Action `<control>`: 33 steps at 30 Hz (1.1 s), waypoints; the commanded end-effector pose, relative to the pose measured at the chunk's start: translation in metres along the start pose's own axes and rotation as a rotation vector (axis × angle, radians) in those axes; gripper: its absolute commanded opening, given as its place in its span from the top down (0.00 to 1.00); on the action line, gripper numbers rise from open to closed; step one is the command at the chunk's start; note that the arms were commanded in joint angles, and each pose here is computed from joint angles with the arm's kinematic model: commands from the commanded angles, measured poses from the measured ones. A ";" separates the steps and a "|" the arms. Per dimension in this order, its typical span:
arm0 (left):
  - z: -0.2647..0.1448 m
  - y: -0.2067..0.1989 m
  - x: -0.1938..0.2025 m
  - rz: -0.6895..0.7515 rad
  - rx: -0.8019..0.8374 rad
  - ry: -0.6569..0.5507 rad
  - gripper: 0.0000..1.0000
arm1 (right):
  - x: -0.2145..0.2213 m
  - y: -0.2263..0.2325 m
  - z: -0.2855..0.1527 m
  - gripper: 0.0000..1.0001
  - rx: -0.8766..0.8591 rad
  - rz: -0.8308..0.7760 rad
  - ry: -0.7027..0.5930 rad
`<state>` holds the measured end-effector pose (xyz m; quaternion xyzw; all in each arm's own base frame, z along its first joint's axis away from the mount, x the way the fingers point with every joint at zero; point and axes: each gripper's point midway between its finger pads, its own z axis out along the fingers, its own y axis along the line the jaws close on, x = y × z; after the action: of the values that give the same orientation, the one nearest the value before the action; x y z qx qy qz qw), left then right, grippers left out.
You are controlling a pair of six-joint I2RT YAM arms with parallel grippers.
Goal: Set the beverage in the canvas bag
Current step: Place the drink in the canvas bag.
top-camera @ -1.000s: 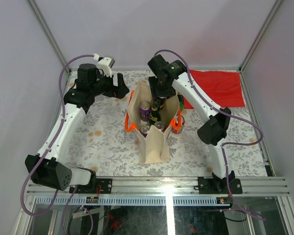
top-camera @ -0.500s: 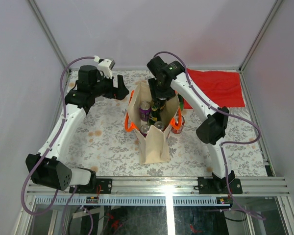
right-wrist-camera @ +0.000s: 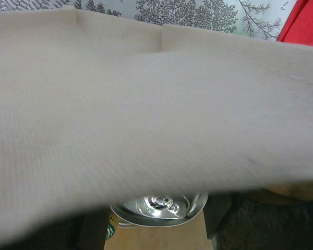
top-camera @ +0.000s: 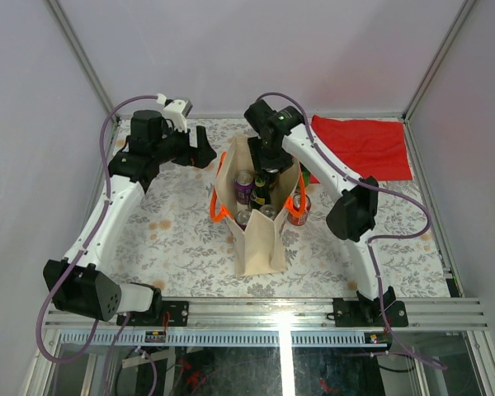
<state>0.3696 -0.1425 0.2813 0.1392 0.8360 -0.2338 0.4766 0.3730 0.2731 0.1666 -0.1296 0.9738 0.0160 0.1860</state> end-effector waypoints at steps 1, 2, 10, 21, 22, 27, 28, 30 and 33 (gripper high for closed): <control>-0.007 -0.001 -0.019 0.054 0.010 -0.079 0.11 | 0.005 0.004 0.006 1.00 -0.012 -0.027 0.021; -0.007 -0.001 -0.018 0.053 0.010 -0.077 0.11 | 0.007 0.004 0.009 1.00 -0.013 -0.030 0.029; -0.007 -0.001 -0.019 0.057 0.011 -0.079 0.11 | 0.019 0.004 0.024 1.00 -0.005 -0.037 0.076; -0.008 0.000 -0.017 0.056 0.011 -0.077 0.11 | 0.038 0.001 0.043 1.00 0.018 -0.045 0.152; -0.008 0.000 -0.016 0.055 0.011 -0.076 0.11 | 0.040 0.001 0.045 1.00 0.018 -0.046 0.160; -0.009 0.001 -0.016 0.056 0.009 -0.078 0.11 | 0.041 0.001 0.045 1.00 0.020 -0.045 0.167; -0.008 0.001 -0.015 0.056 0.008 -0.075 0.11 | 0.040 0.001 0.044 0.97 0.018 -0.043 0.164; -0.009 0.001 -0.015 0.056 0.008 -0.075 0.11 | 0.036 0.001 0.039 0.77 0.019 -0.037 0.146; -0.009 0.001 -0.015 0.058 0.010 -0.076 0.11 | 0.029 -0.001 0.031 0.52 0.021 -0.029 0.110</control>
<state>0.3680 -0.1382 0.2821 0.1431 0.8329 -0.2303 0.4825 0.3754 0.2797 0.1267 -0.1331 0.9770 0.0158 0.1660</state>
